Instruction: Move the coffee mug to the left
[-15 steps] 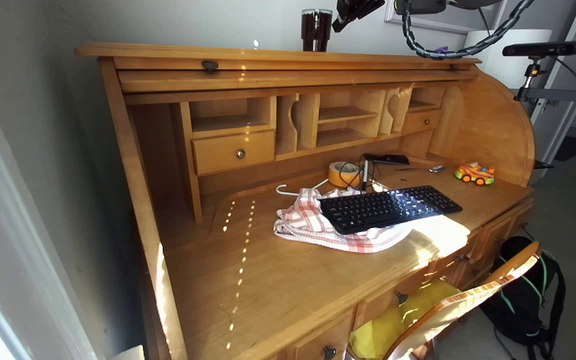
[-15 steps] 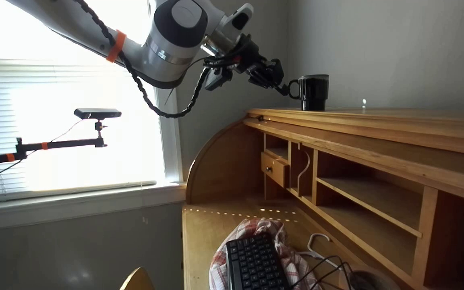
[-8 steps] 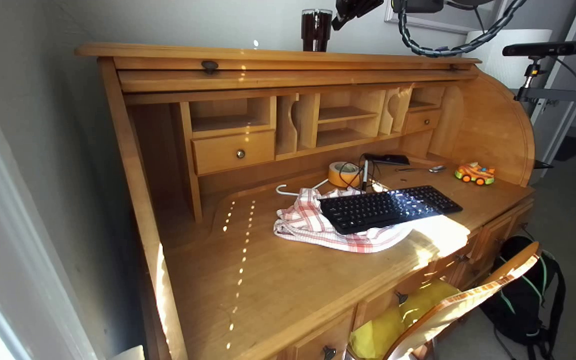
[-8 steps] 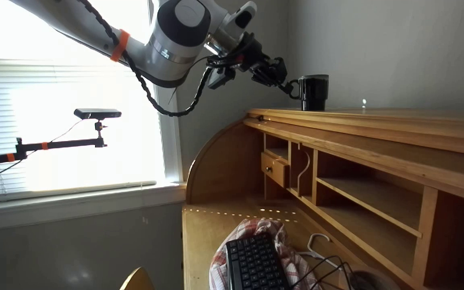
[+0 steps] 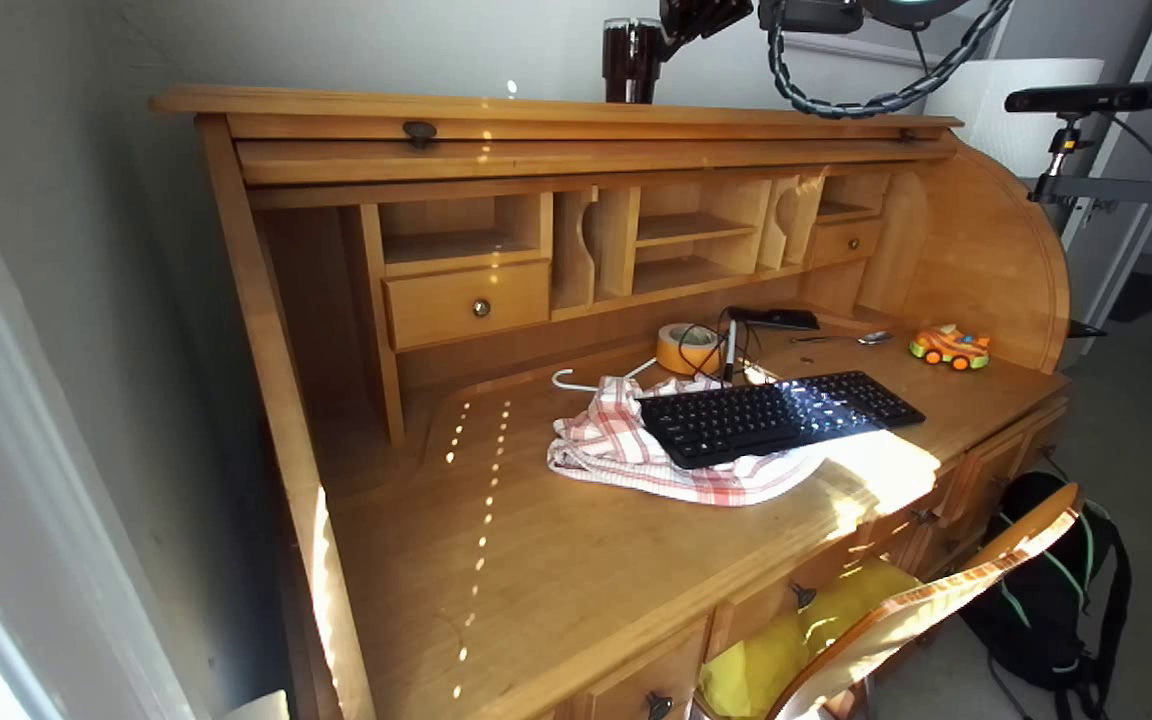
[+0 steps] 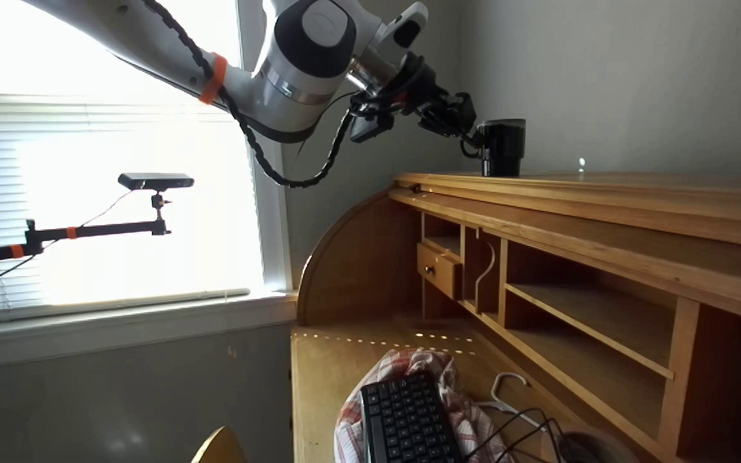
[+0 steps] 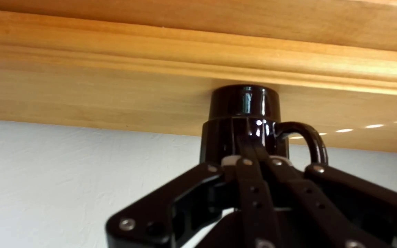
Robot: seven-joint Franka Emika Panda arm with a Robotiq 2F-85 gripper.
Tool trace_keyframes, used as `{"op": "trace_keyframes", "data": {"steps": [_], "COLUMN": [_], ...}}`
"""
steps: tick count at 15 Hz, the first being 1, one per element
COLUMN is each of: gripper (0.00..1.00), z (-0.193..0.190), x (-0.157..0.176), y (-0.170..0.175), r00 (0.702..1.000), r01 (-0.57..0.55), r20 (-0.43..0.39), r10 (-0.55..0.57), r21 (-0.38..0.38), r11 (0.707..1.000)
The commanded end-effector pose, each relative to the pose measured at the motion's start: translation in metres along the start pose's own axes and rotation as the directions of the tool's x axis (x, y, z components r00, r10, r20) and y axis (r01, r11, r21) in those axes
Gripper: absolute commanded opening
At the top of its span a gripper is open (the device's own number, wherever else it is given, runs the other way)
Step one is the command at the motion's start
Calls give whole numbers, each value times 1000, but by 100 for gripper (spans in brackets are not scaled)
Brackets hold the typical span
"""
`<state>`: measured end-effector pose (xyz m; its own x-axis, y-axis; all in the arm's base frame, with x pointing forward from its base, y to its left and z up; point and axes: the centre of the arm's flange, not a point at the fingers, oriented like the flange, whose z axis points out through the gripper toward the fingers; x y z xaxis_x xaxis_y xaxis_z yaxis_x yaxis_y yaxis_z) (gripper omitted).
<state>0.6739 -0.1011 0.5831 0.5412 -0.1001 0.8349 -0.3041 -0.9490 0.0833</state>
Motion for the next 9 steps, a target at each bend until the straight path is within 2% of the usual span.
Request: {"op": "trace_keyframes", "data": {"steps": [1, 9], "gripper": [0, 0], "z": [17, 32], "x": [7, 11], "y": [-5, -5], "r00": [999, 998], "r01": [-30, -54], "r20": [-18, -31], "r10": [29, 54], "r21": [-10, -20], "r11": [1000, 998]}}
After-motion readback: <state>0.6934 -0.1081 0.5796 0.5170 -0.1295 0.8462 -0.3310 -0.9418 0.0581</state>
